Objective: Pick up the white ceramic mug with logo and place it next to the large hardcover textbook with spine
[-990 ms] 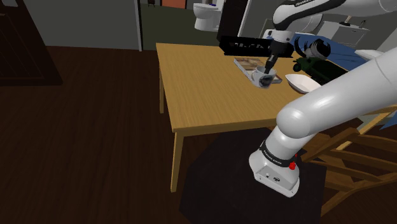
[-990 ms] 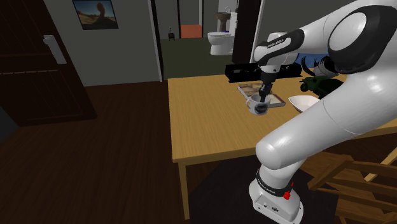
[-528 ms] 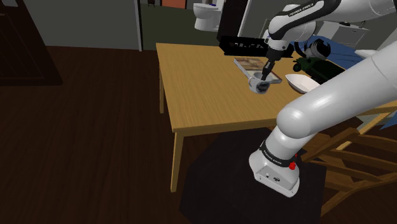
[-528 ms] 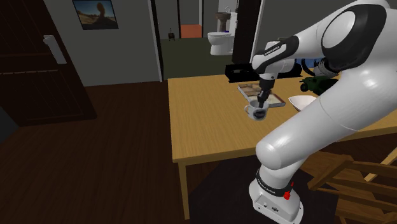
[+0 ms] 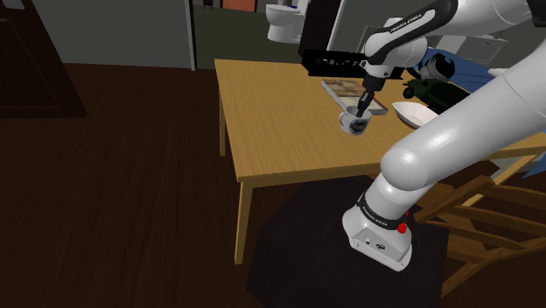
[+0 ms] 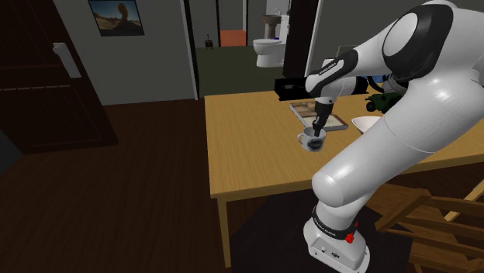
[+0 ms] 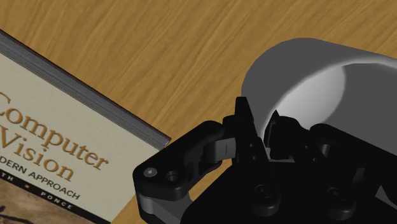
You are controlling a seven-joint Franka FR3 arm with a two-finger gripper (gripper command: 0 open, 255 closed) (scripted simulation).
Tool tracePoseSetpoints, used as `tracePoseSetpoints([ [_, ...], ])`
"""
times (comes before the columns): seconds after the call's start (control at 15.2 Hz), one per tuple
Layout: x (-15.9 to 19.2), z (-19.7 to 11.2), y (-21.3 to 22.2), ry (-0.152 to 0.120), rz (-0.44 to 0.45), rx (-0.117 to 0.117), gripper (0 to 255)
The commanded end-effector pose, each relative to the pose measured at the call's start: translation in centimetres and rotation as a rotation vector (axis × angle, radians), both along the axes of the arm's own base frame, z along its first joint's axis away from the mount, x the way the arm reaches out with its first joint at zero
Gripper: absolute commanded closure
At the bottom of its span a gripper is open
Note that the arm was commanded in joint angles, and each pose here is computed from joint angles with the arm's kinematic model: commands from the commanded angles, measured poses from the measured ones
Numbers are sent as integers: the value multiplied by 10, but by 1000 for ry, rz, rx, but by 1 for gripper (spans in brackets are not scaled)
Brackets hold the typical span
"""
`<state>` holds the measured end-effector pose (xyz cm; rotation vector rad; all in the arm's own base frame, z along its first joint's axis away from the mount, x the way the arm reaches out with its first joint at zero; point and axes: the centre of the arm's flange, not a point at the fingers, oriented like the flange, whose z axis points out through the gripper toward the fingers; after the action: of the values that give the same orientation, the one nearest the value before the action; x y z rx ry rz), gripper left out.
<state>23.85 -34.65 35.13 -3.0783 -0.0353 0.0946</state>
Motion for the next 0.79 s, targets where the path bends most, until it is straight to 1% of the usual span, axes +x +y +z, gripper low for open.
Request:
tracePoseSetpoints([
  [0.0, 0, 0, 0, 0, 0, 0, 255],
  [0.2, 0, 0, 0, 0, 0, 0, 255],
  [0.26, 0, 0, 0, 0, 0, 0, 0],
  [0.59, 0, 0, 0, 0, 0, 0, 0],
  [0.73, 2, 26, -2, 0, 0, 0, 0],
])
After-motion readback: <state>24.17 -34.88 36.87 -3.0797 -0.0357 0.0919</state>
